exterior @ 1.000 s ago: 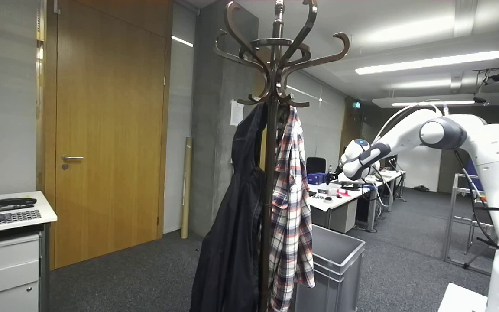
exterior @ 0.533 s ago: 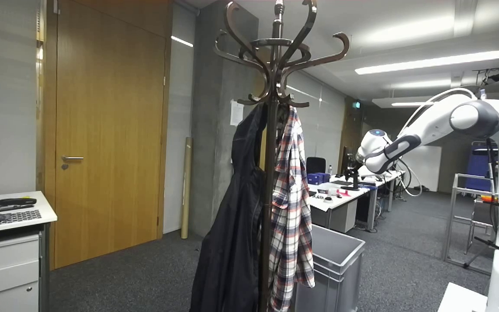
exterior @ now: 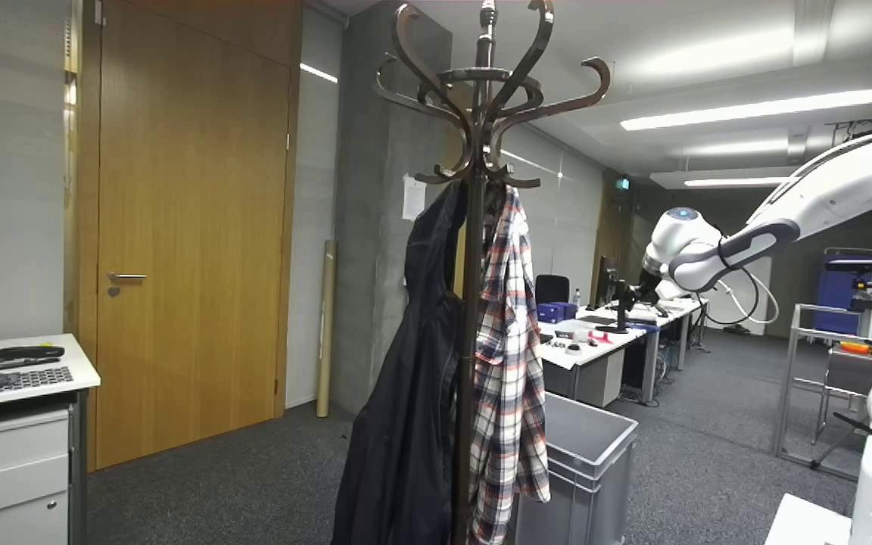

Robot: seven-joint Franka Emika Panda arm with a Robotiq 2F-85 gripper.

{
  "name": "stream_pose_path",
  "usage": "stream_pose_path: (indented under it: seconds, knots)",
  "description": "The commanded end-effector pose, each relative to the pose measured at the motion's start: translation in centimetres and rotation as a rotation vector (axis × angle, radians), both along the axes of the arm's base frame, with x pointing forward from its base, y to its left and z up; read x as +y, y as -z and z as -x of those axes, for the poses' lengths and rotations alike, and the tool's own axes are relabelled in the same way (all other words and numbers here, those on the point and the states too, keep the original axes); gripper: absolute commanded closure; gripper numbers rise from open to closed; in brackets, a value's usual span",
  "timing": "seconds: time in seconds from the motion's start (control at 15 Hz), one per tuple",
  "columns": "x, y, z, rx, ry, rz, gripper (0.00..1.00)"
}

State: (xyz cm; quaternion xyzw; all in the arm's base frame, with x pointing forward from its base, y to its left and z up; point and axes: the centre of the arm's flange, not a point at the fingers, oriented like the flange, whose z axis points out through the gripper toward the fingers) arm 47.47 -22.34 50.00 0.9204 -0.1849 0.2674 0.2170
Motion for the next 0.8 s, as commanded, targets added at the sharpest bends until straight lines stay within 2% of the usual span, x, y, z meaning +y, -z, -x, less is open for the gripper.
stream_pose_path:
  seconds: [0.0,0.27,0.33,0.73]
  knots:
    - [1.2,-1.1,2.9,0.033,-0.109,0.07,0.0]
    - [1.6,-1.4,3.4,0.039,-0.2,0.086,0.0]
    - [1.4,-0.9,1.9,0.051,-0.148,0.075,0.0]
    - [1.5,-0.5,1.8,0.061,-0.15,0.074,0.0]
